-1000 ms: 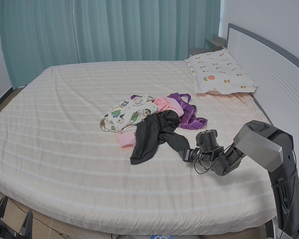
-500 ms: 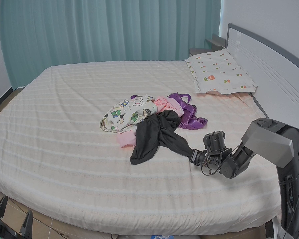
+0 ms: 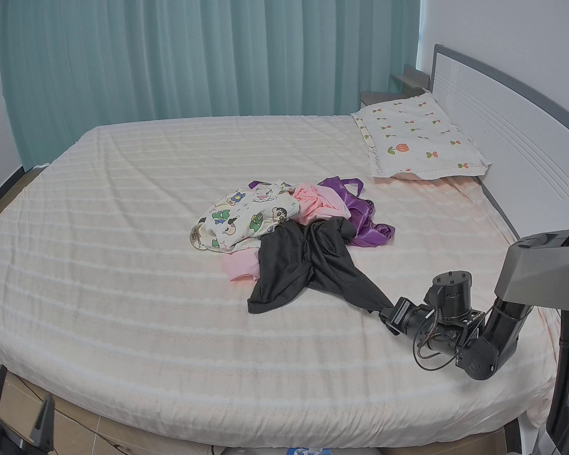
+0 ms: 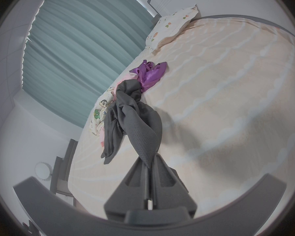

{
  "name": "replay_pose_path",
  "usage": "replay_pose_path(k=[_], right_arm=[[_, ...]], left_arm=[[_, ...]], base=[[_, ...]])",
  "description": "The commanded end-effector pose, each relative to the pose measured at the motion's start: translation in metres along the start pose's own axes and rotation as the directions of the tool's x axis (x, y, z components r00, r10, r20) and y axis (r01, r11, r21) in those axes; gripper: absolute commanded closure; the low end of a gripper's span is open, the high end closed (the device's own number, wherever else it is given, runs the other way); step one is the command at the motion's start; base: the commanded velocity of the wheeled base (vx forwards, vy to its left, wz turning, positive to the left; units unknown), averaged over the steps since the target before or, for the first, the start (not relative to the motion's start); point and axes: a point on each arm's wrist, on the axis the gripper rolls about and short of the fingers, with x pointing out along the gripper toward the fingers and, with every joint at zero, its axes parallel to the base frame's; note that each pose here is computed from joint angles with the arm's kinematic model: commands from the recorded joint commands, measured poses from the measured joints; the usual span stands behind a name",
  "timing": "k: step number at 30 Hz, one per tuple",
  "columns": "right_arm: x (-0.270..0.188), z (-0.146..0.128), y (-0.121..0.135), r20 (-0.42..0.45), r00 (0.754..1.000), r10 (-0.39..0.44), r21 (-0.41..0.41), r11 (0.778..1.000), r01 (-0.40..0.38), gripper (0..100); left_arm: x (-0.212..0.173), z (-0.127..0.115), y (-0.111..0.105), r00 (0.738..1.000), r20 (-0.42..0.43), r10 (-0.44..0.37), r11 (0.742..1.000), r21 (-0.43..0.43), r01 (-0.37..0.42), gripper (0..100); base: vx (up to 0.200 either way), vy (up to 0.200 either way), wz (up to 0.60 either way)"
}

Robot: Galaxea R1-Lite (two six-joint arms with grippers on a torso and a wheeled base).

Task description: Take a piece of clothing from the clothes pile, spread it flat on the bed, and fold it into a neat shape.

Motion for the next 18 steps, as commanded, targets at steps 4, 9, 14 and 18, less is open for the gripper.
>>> replay_pose_path(k=[4, 9, 14, 18], right_arm=[[-0.017, -0.026, -0.011, -0.047, 0.998, 0.049, 0.041, 0.998, -0.047, 100], [-0.016, -0.026, -0.011, -0.049, 0.997, 0.053, 0.061, 0.997, -0.05, 100], [-0.016, -0.027, -0.011, -0.054, 0.997, 0.055, 0.061, 0.997, -0.051, 100], [-0.016, -0.027, -0.011, -0.053, 0.997, 0.056, 0.061, 0.997, -0.053, 100]], left_arm=[[0.062, 0.068, 0.001, 0.974, -0.199, -0.109, 0.994, -0.046, 0.102, 0], [0.112, 0.061, -0.01, 0.902, -0.343, -0.263, 0.964, -0.118, 0.236, 0], [0.173, 0.033, -0.045, 0.768, -0.5, -0.401, 0.908, -0.325, 0.263, 0], [0.211, 0.002, -0.061, 0.719, -0.573, -0.393, 0.906, -0.376, 0.196, 0]], base=[[0.0, 0.0, 0.0], [0.0, 0.0, 0.0], [0.0, 0.0, 0.0], [0.0, 0.0, 0.0]])
